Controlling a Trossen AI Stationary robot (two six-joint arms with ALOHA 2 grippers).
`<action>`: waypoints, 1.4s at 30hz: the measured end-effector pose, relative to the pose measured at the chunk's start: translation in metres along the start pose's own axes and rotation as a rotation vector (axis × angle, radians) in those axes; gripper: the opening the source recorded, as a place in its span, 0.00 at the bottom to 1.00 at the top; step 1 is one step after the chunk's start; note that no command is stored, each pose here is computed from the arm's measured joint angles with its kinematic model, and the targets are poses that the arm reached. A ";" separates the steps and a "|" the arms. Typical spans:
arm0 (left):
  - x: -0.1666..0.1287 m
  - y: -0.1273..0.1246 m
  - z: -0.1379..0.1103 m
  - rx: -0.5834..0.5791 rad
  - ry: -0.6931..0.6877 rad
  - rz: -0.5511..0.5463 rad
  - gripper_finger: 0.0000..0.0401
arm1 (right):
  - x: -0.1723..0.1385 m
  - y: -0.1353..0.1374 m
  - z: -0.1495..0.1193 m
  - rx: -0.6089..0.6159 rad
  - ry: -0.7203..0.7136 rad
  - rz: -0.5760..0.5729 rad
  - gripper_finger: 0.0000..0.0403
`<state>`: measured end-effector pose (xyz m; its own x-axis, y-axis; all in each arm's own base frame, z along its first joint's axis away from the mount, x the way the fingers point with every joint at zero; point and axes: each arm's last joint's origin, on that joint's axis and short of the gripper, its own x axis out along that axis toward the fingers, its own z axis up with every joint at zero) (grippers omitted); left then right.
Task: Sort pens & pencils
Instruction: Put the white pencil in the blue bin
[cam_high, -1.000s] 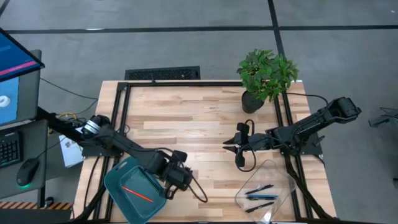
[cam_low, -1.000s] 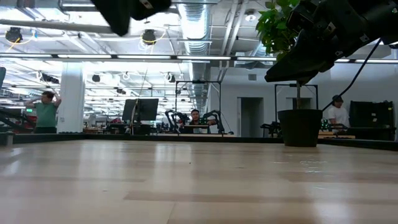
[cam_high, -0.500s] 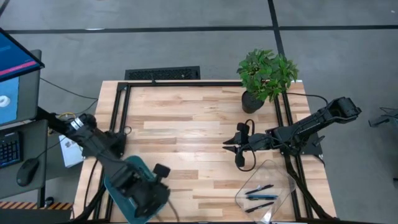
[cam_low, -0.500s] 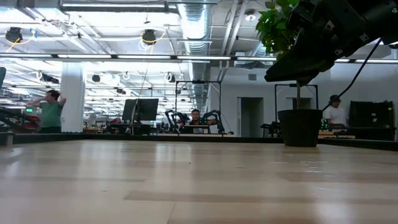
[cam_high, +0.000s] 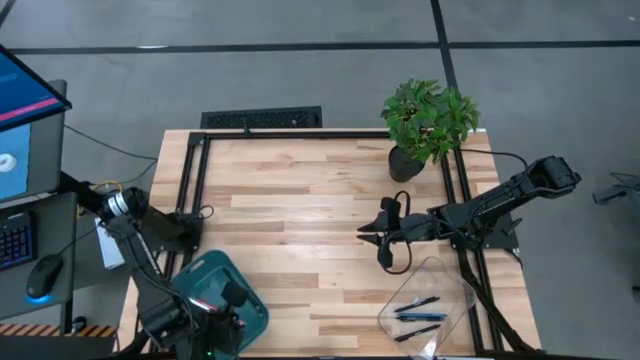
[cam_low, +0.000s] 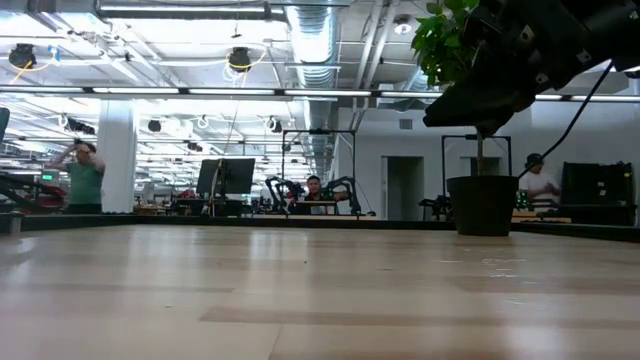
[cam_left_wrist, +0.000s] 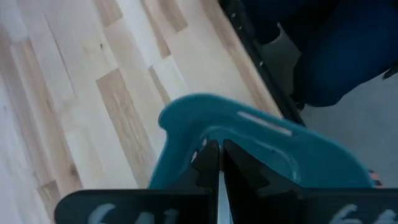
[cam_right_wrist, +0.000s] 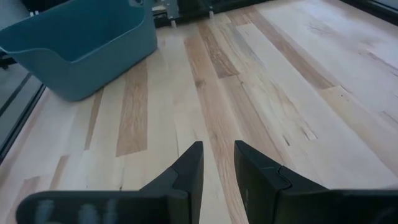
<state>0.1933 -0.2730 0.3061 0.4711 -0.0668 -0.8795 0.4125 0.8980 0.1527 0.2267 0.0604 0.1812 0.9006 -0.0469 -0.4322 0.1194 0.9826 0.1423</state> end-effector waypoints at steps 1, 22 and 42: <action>0.002 -0.002 -0.003 0.002 0.005 0.011 0.00 | 0.000 0.000 0.000 0.001 -0.004 0.001 0.28; 0.051 -0.009 -0.038 -0.113 0.017 0.012 0.00 | 0.002 -0.005 0.004 0.018 -0.021 -0.019 0.28; 0.054 -0.002 -0.036 -0.174 0.007 0.055 0.10 | 0.002 -0.005 0.004 0.017 -0.022 -0.019 0.28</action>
<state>0.1898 -0.2629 0.2418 0.4837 -0.0130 -0.8751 0.2446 0.9621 0.1209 0.2292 0.0544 0.1829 0.9070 -0.0698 -0.4154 0.1437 0.9783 0.1494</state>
